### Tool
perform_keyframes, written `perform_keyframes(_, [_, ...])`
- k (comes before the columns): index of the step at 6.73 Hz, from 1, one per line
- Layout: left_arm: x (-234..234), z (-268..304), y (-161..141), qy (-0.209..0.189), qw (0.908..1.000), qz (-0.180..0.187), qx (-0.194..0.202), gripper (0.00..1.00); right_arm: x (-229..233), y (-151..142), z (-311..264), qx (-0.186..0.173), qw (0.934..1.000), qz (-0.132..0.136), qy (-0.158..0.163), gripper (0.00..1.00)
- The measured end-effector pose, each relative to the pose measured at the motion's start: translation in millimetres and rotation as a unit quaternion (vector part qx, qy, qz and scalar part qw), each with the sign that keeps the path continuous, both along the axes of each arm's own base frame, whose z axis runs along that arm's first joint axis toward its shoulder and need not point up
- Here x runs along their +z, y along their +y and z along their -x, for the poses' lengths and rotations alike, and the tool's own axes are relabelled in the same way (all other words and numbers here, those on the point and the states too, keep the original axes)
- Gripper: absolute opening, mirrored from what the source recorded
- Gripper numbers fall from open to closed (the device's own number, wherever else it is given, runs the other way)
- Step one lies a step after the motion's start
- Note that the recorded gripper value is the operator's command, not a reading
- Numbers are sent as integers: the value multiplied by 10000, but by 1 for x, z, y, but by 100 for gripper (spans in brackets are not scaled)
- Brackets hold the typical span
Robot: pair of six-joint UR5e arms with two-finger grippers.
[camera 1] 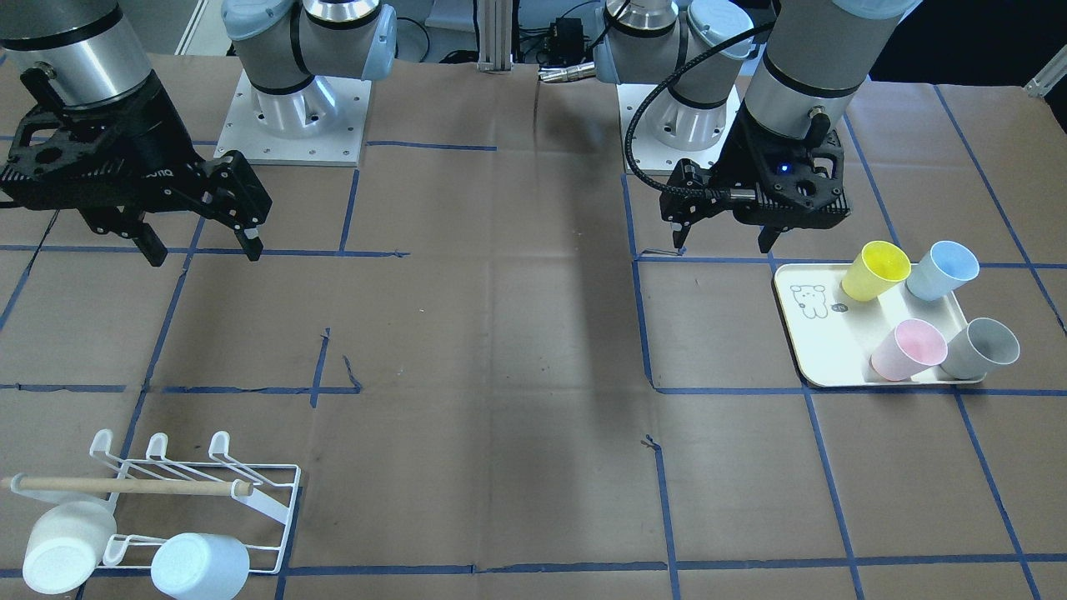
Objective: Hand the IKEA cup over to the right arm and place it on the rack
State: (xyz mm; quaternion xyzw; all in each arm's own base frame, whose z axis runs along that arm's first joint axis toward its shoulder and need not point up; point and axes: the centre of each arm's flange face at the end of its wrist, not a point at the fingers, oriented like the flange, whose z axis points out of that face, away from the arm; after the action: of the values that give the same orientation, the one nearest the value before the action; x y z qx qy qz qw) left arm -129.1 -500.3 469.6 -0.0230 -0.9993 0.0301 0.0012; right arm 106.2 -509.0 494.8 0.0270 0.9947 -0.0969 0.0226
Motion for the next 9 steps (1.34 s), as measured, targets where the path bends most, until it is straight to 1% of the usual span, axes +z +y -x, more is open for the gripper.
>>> perform_keyframes(1, [0, 0, 0, 2, 10000, 3, -2, 100, 2, 9, -17, -498, 9984, -100, 241, 100])
perform_keyframes(2, [0, 0, 0, 0, 10000, 2, -3, 100, -3, 15, -40, -705, 9968, -184, 314, 100])
perform_keyframes(3, [0, 0, 0, -1, 10000, 2, -3, 100, -13, 16, -57, -689, 9966, -298, 331, 100])
perform_keyframes(4, [0, 0, 0, -8, 10000, 2, -7, 100, -20, 17, -66, -457, 9976, -374, 360, 100])
perform_keyframes(5, [1, 0, 0, -20, 10000, 0, -17, 100, -24, 17, -72, -104, 9984, -440, 326, 100])
perform_keyframes(6, [2, -1, 1, -51, 10000, -31, -27, 100, -25, 18, -74, 98, 9983, -537, 217, 100])
perform_keyframes(7, [0, -2, 3, -97, 9999, -116, -33, 100, -22, 20, -72, 192, 9975, -649, 180, 100])
perform_keyframes(9, [0, -2, 8, -125, 9996, -251, -38, 100, -21, 23, -67, 359, 9959, -802, 204, 100])
